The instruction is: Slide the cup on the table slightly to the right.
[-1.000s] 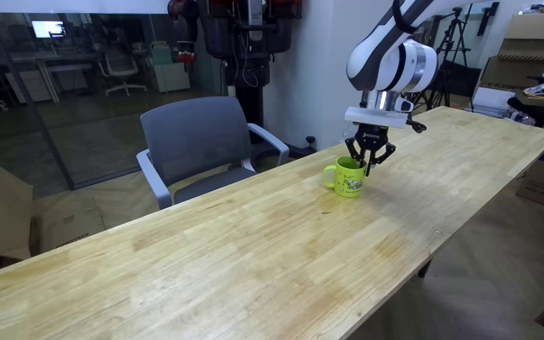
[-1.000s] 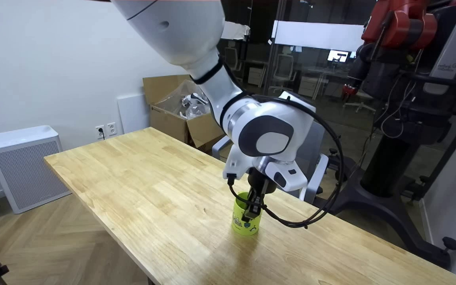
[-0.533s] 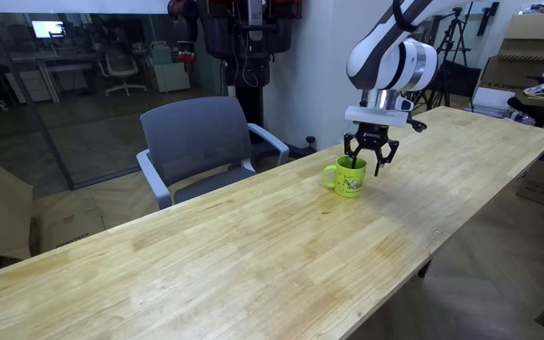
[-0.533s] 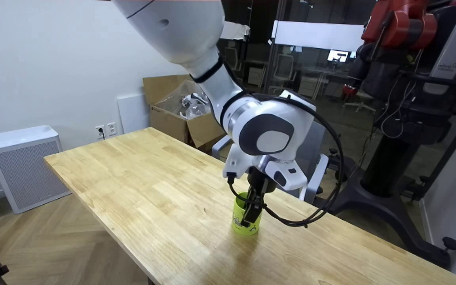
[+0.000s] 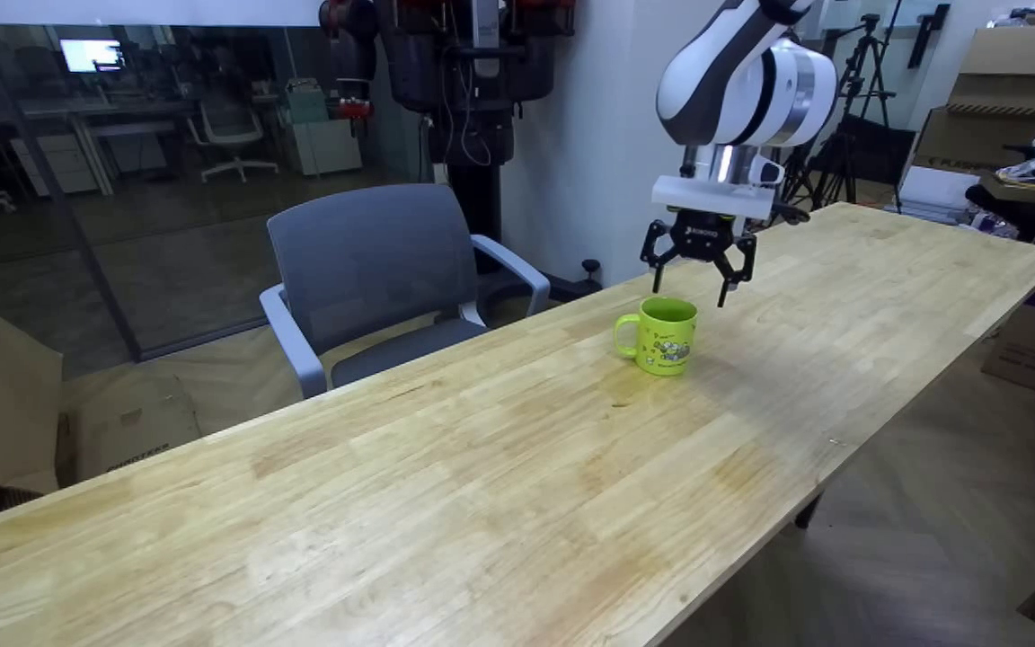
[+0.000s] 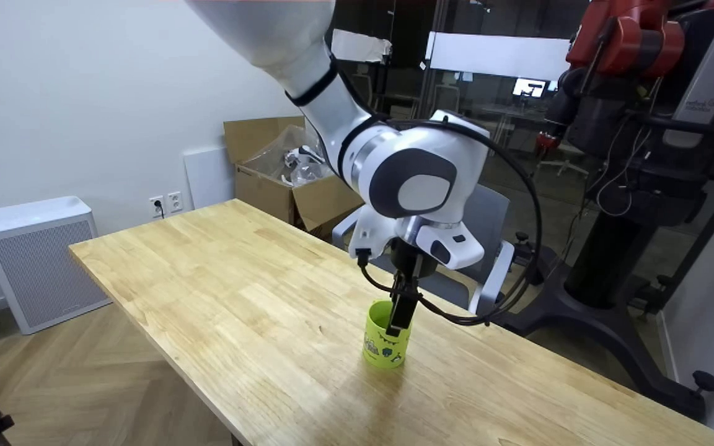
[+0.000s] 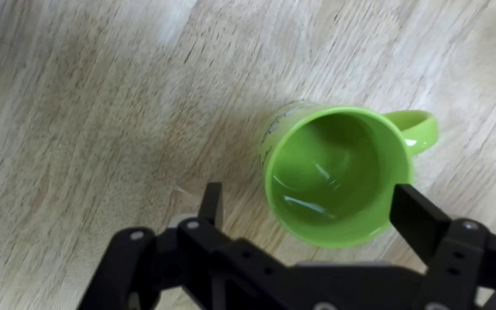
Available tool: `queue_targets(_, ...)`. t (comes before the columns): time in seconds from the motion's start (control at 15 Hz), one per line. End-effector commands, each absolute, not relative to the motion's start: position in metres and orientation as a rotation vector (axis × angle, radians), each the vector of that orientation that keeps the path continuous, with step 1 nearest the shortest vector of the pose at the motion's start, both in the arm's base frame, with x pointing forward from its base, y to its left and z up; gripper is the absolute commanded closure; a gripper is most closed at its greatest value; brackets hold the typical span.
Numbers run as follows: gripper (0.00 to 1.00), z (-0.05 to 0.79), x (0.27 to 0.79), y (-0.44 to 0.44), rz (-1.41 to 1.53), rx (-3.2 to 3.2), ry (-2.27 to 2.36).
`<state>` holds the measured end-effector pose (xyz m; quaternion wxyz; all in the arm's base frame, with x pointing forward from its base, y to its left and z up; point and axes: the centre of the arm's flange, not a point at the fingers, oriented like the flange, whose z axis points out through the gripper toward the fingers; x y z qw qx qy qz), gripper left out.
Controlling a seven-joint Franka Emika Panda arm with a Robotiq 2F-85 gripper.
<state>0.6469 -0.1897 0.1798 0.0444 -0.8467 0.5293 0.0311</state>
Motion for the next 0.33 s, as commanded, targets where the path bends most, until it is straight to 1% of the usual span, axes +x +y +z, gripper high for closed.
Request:
queue_targets(0.0, 0.00, 0.1830, 0.6469, -0.1876, 0.080, -2.589, 1.614)
queue_targets(0.27, 0.00, 0.1861, 0.6441, -0.1855, 0.072, -2.592, 1.613)
